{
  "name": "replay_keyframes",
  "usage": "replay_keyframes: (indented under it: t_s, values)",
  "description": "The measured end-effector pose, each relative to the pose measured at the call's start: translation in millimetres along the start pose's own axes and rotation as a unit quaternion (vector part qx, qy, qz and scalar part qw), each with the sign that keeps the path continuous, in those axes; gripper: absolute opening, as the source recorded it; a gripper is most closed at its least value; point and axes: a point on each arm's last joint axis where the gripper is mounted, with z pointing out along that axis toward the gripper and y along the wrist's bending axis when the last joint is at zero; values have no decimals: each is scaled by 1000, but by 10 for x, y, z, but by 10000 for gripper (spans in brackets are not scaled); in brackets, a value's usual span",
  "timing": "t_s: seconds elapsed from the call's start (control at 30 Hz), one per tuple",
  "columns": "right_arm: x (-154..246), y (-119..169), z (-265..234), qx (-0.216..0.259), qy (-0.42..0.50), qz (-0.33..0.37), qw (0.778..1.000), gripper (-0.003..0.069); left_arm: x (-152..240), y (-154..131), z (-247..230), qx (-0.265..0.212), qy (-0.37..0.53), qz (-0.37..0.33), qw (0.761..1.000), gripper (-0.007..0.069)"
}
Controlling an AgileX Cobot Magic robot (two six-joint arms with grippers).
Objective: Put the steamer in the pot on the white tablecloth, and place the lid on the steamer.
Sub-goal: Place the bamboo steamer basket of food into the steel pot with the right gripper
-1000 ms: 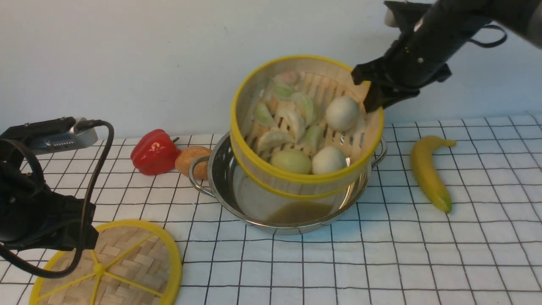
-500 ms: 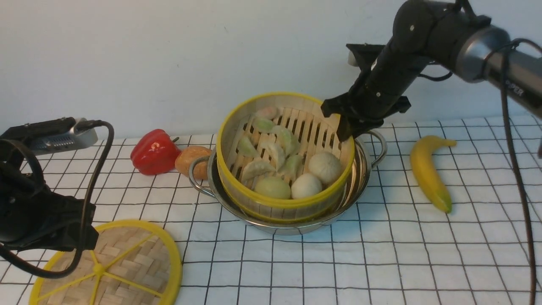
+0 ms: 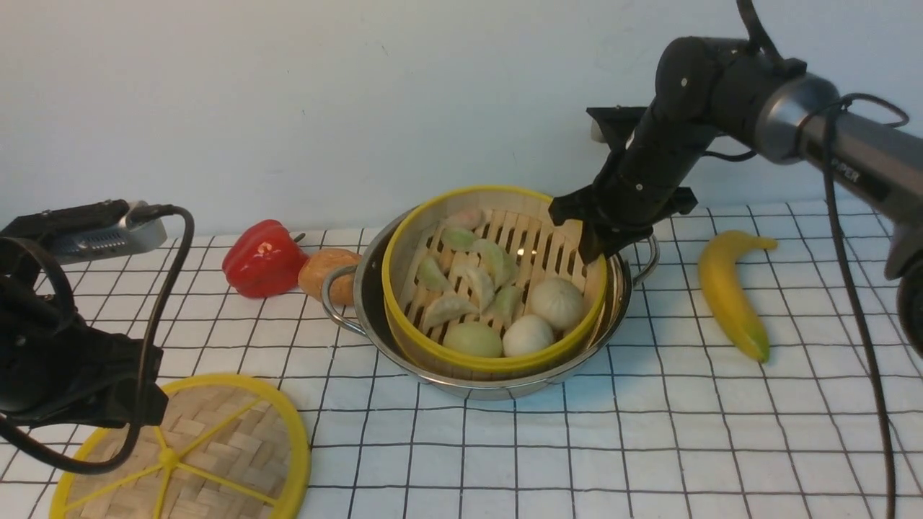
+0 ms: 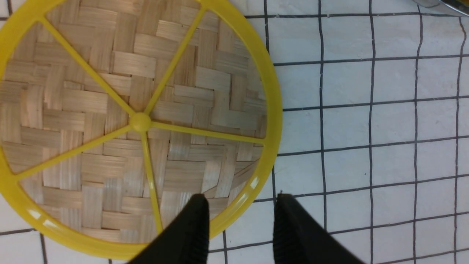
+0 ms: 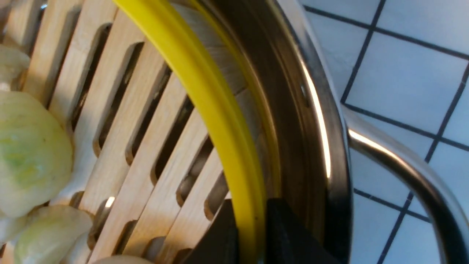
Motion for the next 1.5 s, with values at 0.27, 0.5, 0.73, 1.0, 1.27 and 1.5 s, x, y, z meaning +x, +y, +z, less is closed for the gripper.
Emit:
replay_keyframes:
  t_s: [0.27,0.5,0.73,1.0,1.27,1.5]
  values:
    - [-2,2,0,-1,-1,-3,1000,89,0,0,0,0,0,0,1000,243]
    - [-8,22,-10,-11,-3,1,1000,142,1,0,0,0,1,0,1000,243]
    - [-19,35,-25,-18,-6,4,1000,317,2,-1,0,0,1,0,1000,243]
    - [-20,49,-28,-25,-6,7,1000,430,2,-1,0,0,1,0,1000,243]
    - [-19,71,-30,-37,-5,9,999,442,2,-1,0,0,1,0,1000,243]
    - [-47,36,-218,4,-27,-16,999,442,2,-1,0,0,1,0,1000,243]
